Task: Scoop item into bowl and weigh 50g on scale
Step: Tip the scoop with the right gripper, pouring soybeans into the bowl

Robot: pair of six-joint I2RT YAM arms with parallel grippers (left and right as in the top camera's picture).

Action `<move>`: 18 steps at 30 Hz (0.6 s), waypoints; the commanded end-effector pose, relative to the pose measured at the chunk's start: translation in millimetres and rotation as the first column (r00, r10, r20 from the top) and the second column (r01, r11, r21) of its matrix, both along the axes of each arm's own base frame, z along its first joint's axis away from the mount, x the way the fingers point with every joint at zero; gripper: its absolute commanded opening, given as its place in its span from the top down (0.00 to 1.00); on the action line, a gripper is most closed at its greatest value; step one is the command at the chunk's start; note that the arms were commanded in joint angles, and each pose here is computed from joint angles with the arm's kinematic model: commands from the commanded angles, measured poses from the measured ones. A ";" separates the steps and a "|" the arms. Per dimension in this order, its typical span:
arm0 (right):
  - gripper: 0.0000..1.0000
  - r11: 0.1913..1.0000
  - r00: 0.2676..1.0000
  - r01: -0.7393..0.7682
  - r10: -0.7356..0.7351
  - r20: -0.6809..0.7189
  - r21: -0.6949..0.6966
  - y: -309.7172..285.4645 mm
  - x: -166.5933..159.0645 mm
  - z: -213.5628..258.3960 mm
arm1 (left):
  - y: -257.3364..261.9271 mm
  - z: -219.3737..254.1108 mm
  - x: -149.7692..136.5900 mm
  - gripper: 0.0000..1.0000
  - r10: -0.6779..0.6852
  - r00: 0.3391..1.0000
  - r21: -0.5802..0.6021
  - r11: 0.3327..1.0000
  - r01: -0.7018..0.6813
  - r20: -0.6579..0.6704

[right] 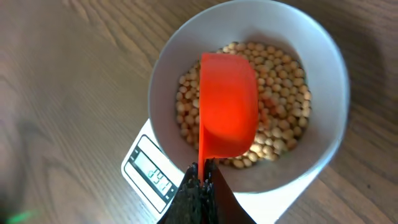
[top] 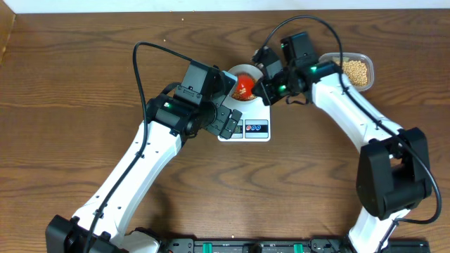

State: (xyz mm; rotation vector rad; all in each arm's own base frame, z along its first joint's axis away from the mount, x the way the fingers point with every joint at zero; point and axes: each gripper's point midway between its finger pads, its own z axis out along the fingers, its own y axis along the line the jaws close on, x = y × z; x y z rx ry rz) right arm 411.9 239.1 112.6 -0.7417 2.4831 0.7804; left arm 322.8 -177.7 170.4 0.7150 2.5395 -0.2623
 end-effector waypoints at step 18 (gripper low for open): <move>0.99 0.934 0.996 -0.025 0.055 -0.075 0.356 -22.8 -0.3 55.5 | 1.0 -2.1 0.5 0.02 -0.002 1.000 0.005 1.000 0.002 -0.006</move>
